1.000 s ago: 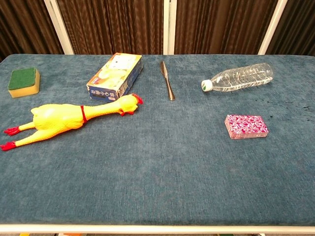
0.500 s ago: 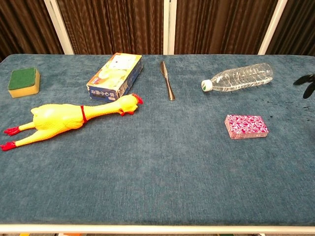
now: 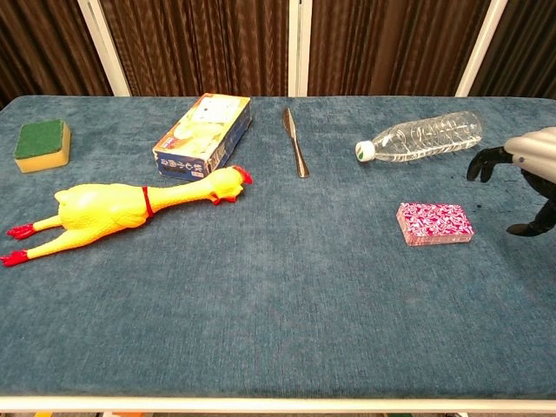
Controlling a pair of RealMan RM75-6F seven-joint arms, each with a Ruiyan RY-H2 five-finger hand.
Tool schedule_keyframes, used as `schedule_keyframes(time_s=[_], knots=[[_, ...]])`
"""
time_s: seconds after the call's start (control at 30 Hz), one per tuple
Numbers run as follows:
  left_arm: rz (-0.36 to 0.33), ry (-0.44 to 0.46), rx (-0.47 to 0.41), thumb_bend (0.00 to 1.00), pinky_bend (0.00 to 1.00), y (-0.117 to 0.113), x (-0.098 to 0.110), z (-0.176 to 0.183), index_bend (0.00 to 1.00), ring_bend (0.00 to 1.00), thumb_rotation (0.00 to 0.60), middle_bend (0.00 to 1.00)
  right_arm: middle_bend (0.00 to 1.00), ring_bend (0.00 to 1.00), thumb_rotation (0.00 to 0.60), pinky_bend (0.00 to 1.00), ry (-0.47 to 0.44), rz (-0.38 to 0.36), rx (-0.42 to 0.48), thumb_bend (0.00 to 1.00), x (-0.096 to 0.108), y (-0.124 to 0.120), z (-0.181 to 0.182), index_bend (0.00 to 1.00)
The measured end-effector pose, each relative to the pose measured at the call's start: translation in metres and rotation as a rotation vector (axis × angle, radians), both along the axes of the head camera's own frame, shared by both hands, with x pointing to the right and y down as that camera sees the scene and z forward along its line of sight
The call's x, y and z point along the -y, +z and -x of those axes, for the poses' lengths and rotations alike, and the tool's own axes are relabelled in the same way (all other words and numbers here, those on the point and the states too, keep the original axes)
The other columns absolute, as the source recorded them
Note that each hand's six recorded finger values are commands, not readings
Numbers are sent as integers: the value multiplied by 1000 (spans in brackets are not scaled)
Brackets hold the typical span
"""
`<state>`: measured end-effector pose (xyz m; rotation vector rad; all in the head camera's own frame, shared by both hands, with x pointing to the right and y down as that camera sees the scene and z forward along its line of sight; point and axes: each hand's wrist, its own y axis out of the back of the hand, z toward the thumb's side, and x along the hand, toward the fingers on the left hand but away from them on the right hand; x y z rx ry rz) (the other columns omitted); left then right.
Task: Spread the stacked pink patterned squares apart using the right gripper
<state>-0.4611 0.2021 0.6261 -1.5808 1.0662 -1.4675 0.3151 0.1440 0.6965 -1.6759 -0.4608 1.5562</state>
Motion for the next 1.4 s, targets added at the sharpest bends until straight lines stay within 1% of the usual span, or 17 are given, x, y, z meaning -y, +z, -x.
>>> schedule_keyframes(time_s=[0.2,0.37,0.5,0.87,1.1,1.4], knots=[[-1,-8,-3,28,185,0,0,3,140,79,600,137,271,738,600,903,-6,3,9,105,3,8,15,243],[-1,-13,-5,28,185,0,0,7,140,79,600,137,277,737,600,903,-9,1,18,106,5,15,23,236],[-11,-13,-9,28,184,-2,0,8,140,79,600,137,283,738,600,903,-3,9,32,105,5,21,30,202],[-7,-24,-9,28,184,0,-2,11,140,79,600,138,314,737,600,903,-7,42,26,105,2,31,38,200],[-6,-29,-14,28,184,1,-2,13,140,79,600,137,324,739,600,903,-20,48,7,104,2,33,43,254],[-11,-39,-16,28,185,0,-3,18,140,79,600,137,324,739,600,903,-28,60,-16,105,2,40,49,262]])
